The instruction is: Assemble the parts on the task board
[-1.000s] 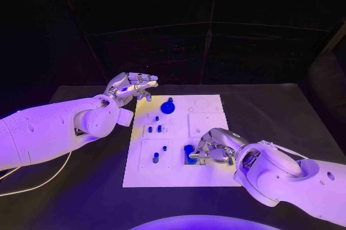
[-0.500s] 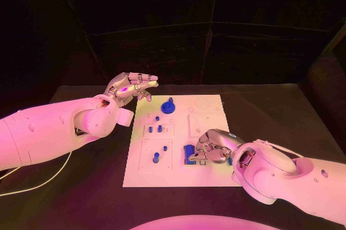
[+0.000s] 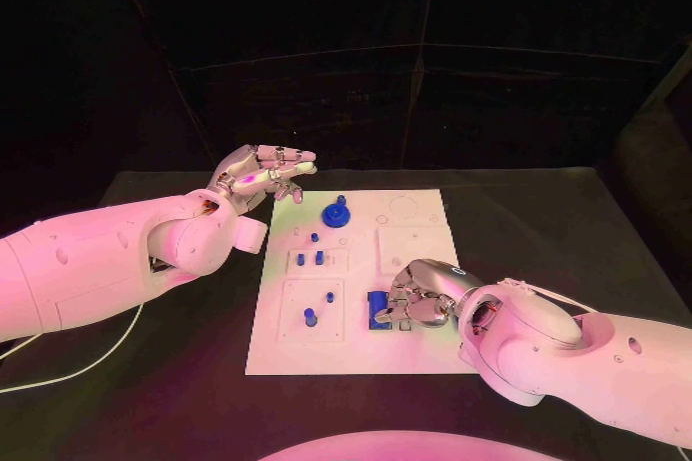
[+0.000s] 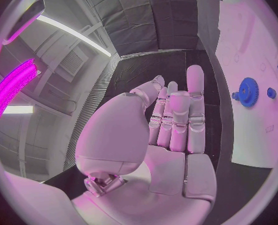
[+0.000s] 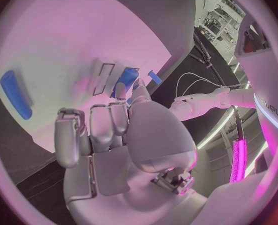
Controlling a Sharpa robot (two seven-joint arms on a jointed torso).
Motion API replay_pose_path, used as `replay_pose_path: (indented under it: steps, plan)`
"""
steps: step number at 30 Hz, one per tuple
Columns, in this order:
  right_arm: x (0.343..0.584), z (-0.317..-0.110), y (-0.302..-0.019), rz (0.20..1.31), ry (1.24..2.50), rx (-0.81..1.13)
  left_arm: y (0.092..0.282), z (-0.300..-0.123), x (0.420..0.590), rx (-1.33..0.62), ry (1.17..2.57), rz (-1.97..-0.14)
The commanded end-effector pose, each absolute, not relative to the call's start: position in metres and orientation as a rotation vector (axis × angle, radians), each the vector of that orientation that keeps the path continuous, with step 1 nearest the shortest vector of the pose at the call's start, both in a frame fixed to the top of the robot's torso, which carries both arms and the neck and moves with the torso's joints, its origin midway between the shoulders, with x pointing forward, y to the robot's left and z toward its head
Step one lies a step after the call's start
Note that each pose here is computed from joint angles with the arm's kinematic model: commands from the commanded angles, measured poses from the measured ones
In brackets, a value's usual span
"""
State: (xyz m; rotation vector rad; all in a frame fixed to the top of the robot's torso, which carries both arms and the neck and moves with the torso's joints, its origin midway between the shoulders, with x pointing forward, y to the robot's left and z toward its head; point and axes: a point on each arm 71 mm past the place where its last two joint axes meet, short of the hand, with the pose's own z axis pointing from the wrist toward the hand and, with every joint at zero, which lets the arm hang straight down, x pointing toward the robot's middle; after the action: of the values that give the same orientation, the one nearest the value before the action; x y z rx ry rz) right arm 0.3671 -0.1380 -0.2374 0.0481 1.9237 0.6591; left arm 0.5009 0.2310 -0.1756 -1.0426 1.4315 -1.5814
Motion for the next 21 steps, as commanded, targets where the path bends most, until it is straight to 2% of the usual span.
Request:
replay_pose_path:
  steps: [1,11,16,21]
  plan:
    - [0.366,-0.235,-0.139,0.661,1.902,0.045,0.230,-0.174,0.501,-1.039,1.429,-1.595]
    - [0.361,-0.226,-0.150,0.704,1.844,0.083,0.231,-0.174,0.501,-1.039,1.428,-1.593]
    - [0.357,-0.220,-0.169,0.711,1.813,0.137,0.231,-0.174,0.501,-1.039,1.427,-1.593]
    - [0.354,-0.219,-0.191,0.680,1.835,0.173,0.232,-0.174,0.501,-1.039,1.426,-1.591]
